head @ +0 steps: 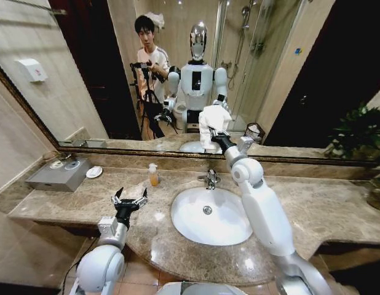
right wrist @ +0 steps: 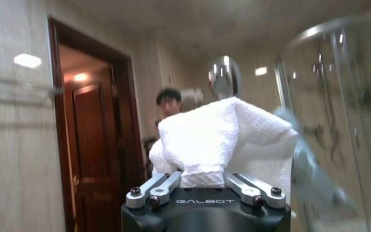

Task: Pick up the towel from the sink counter and wipe the mirror surface.

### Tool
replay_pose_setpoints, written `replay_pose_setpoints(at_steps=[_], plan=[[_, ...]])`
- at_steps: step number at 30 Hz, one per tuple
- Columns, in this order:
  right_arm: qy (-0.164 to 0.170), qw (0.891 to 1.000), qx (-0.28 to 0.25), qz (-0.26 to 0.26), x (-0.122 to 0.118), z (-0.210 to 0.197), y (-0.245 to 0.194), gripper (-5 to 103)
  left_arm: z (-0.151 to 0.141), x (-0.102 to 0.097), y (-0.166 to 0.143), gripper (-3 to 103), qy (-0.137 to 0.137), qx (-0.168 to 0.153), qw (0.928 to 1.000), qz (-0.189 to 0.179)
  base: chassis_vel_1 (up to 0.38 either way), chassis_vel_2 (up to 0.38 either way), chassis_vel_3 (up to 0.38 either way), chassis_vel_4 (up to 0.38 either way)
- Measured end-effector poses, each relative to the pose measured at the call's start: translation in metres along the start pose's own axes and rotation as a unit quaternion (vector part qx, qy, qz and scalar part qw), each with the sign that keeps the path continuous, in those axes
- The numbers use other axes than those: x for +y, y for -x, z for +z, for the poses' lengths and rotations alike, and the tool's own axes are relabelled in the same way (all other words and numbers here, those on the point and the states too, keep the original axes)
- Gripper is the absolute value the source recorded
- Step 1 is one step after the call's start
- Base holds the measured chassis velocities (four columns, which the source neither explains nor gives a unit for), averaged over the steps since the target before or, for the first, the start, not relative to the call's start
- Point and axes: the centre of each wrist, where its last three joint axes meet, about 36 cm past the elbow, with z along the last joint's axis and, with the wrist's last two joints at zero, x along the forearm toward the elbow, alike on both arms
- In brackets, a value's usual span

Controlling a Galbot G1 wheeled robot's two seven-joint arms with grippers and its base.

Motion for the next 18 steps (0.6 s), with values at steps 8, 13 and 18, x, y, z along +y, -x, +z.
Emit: replay_pose_setpoints(at_steps=[8,13,18], plan=[[-0.017,0.998,-0.053,0.007,-0.003,-0.063,0.017,12,0.000,0.000,0.000,100,0.000,0.000,1.0000,0.000,0.000,0.000,0.000,0.000],[-0.011,1.000,-0.014,0.008,-0.003,-0.027,0.013,12,0.000,0.000,0.000,100,0.000,0.000,1.0000,0.000,0.000,0.000,0.000,0.000],[-0.002,1.000,0.029,0.007,0.002,0.022,-0.002,12,0.000,0.000,0.000,100,0.000,0.000,1.0000,0.000,0.000,0.000,0.000,0.000]])
